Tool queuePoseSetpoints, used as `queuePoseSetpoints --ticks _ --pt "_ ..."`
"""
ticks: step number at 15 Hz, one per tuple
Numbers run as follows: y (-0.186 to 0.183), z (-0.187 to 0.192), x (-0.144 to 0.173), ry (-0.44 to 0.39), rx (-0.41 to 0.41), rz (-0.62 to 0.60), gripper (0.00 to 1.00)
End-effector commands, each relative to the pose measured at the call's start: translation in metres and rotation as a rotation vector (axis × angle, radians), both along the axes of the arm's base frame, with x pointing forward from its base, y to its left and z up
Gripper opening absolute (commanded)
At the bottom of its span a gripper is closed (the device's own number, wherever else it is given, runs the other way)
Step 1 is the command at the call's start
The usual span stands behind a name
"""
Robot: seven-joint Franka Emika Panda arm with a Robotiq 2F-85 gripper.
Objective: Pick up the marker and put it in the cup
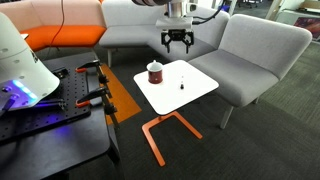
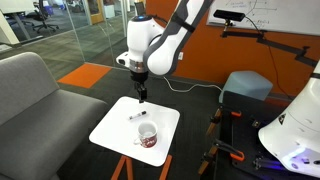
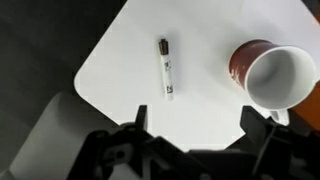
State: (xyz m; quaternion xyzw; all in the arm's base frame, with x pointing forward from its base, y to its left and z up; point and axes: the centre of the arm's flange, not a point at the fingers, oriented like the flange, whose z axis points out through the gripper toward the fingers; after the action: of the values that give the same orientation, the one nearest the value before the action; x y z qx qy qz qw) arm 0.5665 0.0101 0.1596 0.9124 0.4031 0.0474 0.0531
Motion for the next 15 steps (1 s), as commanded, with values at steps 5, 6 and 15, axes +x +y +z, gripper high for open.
queuePoseSetpoints --ticks 5,6,15 --pt "0.004 -0.1 0.051 0.085 0.052 0.105 1.0" --pt "0.005 -0.113 0.056 0.094 0.05 0.099 1.0" --pt "0.002 -0.182 0.098 0.108 -0.018 0.144 0.68"
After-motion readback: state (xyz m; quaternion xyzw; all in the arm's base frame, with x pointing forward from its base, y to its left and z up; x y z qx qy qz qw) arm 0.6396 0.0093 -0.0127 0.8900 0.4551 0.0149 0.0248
